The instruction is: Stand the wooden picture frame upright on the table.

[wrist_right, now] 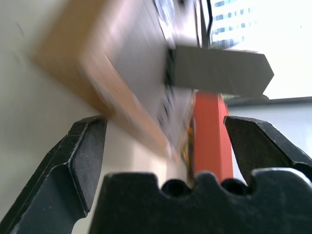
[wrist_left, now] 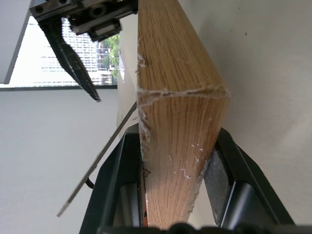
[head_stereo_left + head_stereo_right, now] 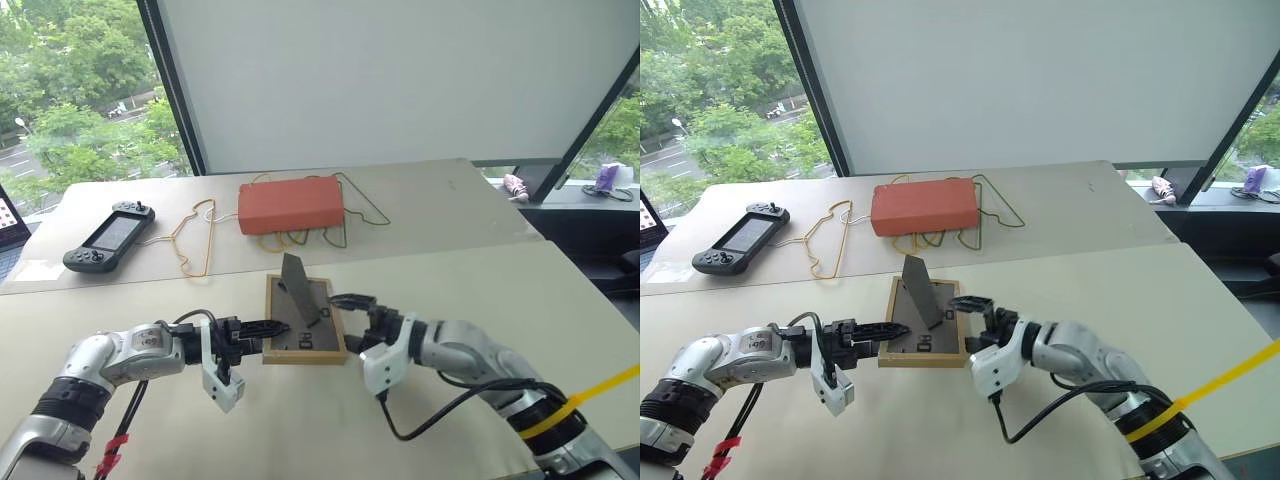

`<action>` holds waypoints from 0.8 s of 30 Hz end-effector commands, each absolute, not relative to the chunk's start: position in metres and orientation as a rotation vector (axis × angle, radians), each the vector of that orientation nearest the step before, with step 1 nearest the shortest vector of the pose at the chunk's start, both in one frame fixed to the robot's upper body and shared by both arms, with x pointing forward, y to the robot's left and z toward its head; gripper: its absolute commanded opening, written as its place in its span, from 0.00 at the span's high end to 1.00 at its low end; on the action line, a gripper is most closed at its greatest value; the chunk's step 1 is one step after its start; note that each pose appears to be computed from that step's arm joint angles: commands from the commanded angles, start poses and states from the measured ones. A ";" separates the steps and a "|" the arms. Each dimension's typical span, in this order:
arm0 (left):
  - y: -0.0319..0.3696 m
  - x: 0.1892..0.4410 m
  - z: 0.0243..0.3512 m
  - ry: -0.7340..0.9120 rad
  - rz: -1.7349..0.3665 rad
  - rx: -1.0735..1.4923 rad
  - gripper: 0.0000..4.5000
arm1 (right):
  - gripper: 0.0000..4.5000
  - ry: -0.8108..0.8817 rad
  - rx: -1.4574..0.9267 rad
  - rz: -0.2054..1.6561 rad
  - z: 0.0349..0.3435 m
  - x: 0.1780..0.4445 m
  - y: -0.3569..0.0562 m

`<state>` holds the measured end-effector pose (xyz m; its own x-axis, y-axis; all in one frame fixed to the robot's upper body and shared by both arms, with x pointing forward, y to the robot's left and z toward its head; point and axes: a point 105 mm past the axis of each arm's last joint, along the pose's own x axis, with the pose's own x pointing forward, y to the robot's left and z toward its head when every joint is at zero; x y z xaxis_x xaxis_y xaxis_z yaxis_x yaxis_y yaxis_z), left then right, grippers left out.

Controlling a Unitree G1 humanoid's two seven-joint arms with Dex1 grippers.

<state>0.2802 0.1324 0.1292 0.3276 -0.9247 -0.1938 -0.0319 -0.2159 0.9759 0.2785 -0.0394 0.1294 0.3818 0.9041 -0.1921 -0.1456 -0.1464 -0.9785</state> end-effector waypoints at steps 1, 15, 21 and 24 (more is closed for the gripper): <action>0.129 0.280 0.147 -0.964 -1.019 1.525 0.74 | 0.02 -0.793 -1.405 1.072 0.137 0.275 -0.037; 0.129 0.282 0.147 -0.921 -1.009 1.487 0.74 | 0.72 -0.840 -1.359 0.944 0.166 0.280 -0.049; 0.127 0.286 0.169 -0.935 -0.929 1.378 0.38 | 0.72 -0.829 -1.349 0.892 0.185 0.285 -0.059; 0.128 0.273 0.186 -0.980 -0.893 1.268 0.20 | 0.72 -0.755 -1.302 0.852 0.193 0.294 -0.075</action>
<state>0.2826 0.1277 0.1616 0.3696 -0.9291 -0.0122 0.0317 -0.0005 0.9995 0.2901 -0.0614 0.1635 0.4616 0.8824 -0.0907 -0.1366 -0.0304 -0.9902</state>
